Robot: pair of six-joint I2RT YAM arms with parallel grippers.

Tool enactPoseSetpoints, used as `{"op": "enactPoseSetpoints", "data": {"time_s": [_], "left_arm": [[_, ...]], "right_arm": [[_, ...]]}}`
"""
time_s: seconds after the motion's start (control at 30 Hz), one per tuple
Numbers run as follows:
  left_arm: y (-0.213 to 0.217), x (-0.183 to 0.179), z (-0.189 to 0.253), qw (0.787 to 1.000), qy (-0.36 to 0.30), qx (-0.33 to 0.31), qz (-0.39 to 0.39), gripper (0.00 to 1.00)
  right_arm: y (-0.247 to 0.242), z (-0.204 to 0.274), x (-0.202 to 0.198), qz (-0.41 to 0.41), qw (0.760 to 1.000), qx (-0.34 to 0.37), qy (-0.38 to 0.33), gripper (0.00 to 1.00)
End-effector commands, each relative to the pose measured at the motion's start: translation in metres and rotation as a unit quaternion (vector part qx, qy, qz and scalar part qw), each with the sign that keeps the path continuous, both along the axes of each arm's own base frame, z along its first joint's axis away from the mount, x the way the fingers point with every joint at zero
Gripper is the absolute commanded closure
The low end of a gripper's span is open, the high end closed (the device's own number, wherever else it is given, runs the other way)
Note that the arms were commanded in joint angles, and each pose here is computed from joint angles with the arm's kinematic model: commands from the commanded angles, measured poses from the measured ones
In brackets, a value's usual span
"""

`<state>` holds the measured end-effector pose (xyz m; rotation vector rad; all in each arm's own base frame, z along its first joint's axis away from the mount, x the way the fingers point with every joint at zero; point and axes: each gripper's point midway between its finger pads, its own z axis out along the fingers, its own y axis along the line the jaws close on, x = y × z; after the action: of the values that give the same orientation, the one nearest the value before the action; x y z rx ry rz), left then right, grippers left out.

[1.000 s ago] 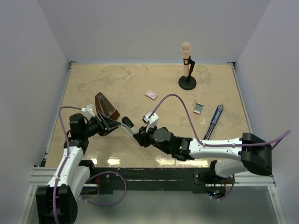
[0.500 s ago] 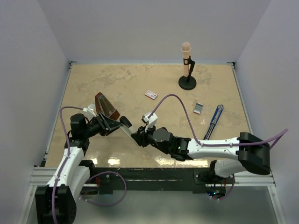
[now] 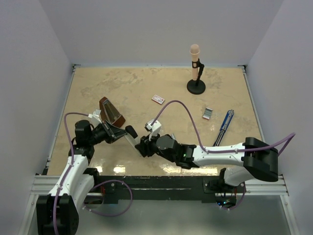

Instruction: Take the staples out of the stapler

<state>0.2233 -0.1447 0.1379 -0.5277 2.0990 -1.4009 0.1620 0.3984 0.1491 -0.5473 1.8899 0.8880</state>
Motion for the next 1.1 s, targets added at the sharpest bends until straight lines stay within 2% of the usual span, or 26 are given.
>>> {"op": "enactPoseSetpoints", "data": {"time_s": [0.0, 0.07, 0.13, 0.43, 0.63, 0.73, 0.93, 1.0, 1.03, 1.07], "left_arm": [[0.001, 0.006, 0.014, 0.997, -0.063, 0.036, -0.018, 1.00], [0.000, 0.006, 0.015, 0.996, -0.072, 0.043, -0.029, 1.00], [-0.001, 0.005, 0.017, 0.995, -0.077, 0.044, -0.038, 1.00], [-0.005, 0.001, 0.030, 0.991, -0.108, 0.049, -0.059, 1.00], [-0.006, -0.001, 0.032, 0.991, -0.111, 0.046, -0.064, 1.00], [-0.008, -0.002, 0.035, 0.990, -0.116, 0.042, -0.067, 1.00], [-0.010, -0.004, 0.043, 0.989, -0.125, 0.031, -0.073, 1.00], [-0.010, -0.004, 0.044, 0.989, -0.126, 0.031, -0.074, 1.00], [-0.010, -0.003, 0.043, 0.989, -0.125, 0.033, -0.073, 1.00], [-0.009, -0.003, 0.042, 0.989, -0.122, 0.035, -0.071, 1.00]], "right_arm": [[0.012, 0.067, 0.012, -0.004, 0.998, 0.040, -0.038, 0.40], [0.012, 0.073, 0.018, -0.006, 0.999, 0.012, -0.040, 0.30], [0.012, 0.076, 0.026, -0.006, 0.999, -0.012, -0.035, 0.27], [0.023, 0.069, 0.043, 0.023, 0.996, -0.085, -0.027, 0.25], [0.040, 0.070, 0.046, 0.049, 0.994, -0.093, -0.029, 0.28], [0.047, 0.064, 0.049, 0.051, 0.994, -0.096, -0.026, 0.33], [0.051, 0.052, 0.054, 0.038, 0.995, -0.093, -0.024, 0.53], [0.048, 0.051, 0.057, 0.027, 0.995, -0.093, -0.025, 0.65], [0.046, 0.051, 0.057, 0.022, 0.995, -0.093, -0.024, 0.75], [0.044, 0.052, 0.059, 0.015, 0.995, -0.092, -0.026, 0.78]]}}
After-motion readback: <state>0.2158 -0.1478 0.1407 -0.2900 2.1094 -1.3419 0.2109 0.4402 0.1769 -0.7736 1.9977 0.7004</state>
